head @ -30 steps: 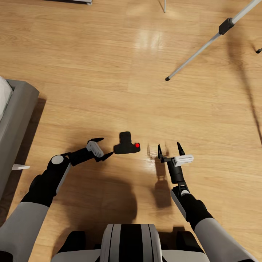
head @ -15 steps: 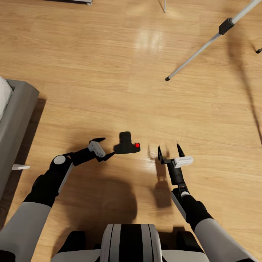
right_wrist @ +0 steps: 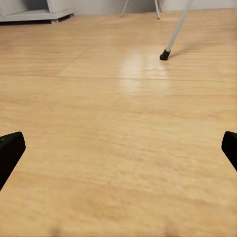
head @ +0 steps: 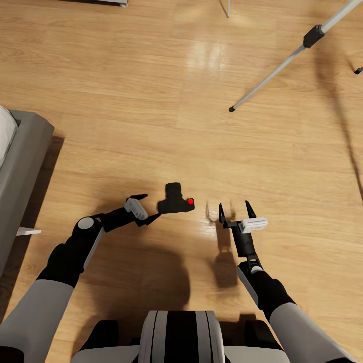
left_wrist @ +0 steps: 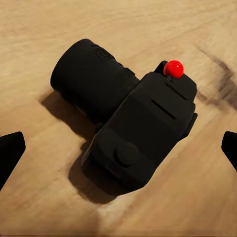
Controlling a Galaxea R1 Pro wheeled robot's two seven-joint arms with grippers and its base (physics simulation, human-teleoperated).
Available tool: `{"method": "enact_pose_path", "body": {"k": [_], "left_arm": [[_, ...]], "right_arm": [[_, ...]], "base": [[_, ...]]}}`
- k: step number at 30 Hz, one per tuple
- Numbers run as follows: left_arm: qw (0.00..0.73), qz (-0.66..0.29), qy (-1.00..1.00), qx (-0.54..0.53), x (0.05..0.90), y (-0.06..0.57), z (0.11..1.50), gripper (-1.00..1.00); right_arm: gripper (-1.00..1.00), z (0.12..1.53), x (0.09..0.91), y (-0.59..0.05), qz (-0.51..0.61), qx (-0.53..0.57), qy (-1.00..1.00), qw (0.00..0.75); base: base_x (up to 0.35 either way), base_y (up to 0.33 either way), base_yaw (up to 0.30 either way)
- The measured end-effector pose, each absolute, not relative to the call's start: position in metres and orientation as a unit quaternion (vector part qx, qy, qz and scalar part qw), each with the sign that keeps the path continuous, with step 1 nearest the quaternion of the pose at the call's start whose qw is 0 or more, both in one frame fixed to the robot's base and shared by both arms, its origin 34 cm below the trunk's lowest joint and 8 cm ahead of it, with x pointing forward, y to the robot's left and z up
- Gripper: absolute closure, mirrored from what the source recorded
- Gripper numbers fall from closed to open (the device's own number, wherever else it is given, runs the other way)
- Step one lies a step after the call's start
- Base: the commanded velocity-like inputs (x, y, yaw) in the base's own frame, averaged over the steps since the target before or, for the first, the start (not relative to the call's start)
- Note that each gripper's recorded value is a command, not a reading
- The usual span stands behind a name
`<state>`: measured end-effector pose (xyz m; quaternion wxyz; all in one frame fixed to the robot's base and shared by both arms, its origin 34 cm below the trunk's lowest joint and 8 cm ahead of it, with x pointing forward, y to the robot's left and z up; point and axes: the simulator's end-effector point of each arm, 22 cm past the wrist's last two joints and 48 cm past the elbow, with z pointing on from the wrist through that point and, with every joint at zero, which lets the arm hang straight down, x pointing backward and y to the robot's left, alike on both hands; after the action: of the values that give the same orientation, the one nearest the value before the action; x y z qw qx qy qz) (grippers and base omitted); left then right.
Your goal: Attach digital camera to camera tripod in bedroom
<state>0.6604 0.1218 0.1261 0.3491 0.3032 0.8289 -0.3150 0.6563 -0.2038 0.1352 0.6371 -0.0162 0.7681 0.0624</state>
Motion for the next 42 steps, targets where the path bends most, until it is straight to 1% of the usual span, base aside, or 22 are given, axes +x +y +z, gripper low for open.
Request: {"method": "enact_pose_path", "body": {"k": [25,34,42], "left_arm": [[0.317,-0.319,0.845,0.289,0.64,0.128,0.103,-1.0],[0.327,-0.282,0.859,0.274,0.652,0.14,0.094,-1.0],[0.331,-0.272,0.862,0.27,0.655,0.144,0.093,-1.0]], "right_arm": [[-1.0,0.135,0.656,-0.204,0.062,-0.016,0.768,0.637],[-1.0,0.135,0.656,-0.204,0.062,-0.016,0.768,0.637],[-1.0,0.135,0.656,-0.204,0.062,-0.015,0.769,0.637]], "base": [[0.0,0.0,0.0],[0.0,0.0,0.0],[0.0,0.0,0.0]]}}
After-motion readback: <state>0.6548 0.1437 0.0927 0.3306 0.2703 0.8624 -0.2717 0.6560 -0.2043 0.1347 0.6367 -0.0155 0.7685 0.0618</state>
